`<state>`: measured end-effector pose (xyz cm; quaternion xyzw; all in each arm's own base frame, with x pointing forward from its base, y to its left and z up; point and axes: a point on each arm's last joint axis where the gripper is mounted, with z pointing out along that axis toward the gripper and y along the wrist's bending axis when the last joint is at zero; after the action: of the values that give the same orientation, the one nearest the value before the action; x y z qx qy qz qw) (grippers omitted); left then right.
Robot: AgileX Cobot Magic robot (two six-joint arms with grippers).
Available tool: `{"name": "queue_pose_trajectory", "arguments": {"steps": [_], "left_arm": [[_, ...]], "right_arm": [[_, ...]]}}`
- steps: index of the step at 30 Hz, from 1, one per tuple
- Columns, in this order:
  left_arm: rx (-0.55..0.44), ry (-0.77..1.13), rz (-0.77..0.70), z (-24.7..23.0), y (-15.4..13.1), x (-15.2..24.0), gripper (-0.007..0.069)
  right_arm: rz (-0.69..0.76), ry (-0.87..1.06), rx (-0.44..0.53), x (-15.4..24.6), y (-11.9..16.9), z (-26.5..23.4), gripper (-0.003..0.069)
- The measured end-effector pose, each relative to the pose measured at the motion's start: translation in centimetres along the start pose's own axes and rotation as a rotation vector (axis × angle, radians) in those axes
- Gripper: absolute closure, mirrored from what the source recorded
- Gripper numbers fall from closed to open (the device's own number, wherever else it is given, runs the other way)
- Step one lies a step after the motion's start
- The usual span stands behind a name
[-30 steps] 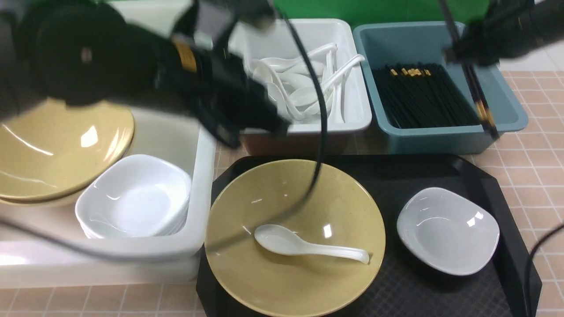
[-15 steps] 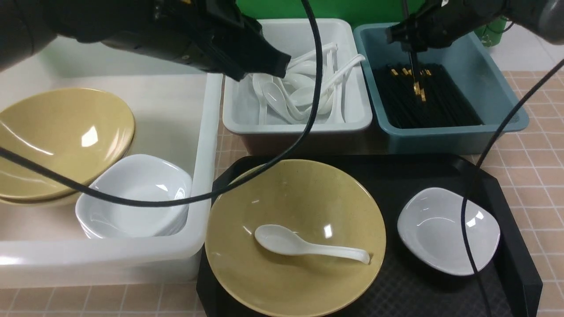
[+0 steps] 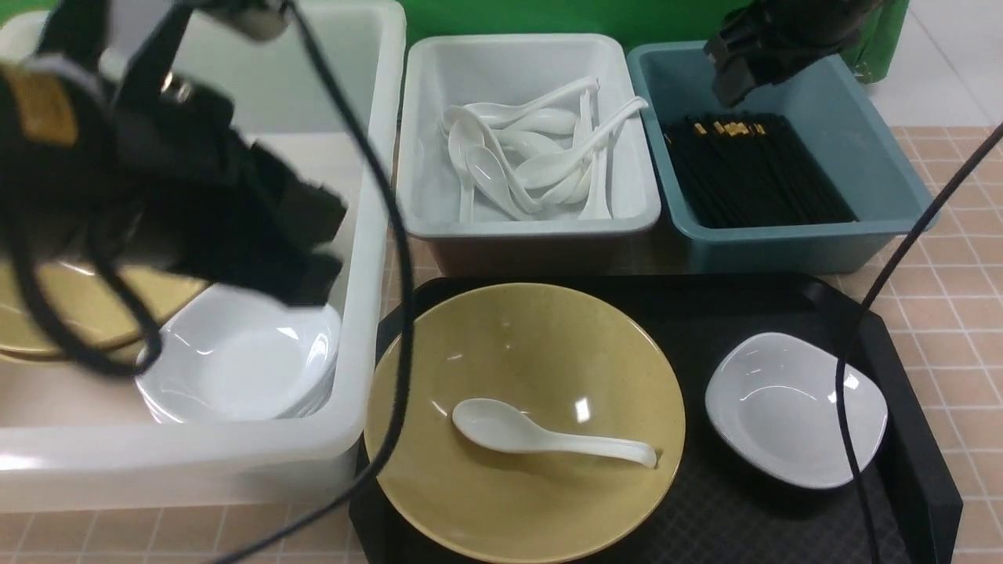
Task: On brown table put chopsticks spoon bowls plates into blue grey white boxes.
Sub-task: 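Reach down and grasp the white spoon resting in the bowl with the right gripper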
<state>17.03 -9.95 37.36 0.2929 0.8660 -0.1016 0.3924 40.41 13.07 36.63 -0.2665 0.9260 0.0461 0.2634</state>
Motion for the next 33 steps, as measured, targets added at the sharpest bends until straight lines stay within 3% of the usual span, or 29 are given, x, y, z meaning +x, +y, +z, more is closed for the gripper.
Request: {"name": "queue_pose_trajectory", "arguments": {"steps": [6,9,14,27,31,32,33], "left_arm": [[0.015,0.028,-0.031,-1.3,-0.6,3.7,0.0636],[0.037,0.009,-0.061,-1.4,-1.0,5.0,0.0636],[0.043,-0.013,-0.074,-1.1,-1.1,5.5,0.0636],[0.045,0.011,-0.081,-0.1,-1.2,6.5,0.0636],[0.044,0.004,-0.082,-0.1,-1.2,6.4,0.0636],[0.042,-0.003,-0.082,-0.1,-1.2,6.4,0.0636],[0.042,-0.003,-0.082,-0.1,-1.2,6.4,0.0636]], "right_arm": [[-0.265,0.050,-0.150,3.1,8.3,-2.4,0.0209],[-0.463,0.180,-0.245,6.5,13.2,-0.3,0.0209],[-0.653,0.300,-0.321,9.4,17.6,4.3,0.0209],[-0.733,0.356,-0.259,10.3,18.8,12.1,0.0211],[-0.738,0.347,-0.238,10.3,18.7,12.5,0.0286],[-0.740,0.352,-0.238,10.3,18.7,12.5,0.0355],[-0.741,0.355,-0.237,10.3,18.7,12.5,0.0366]]}}
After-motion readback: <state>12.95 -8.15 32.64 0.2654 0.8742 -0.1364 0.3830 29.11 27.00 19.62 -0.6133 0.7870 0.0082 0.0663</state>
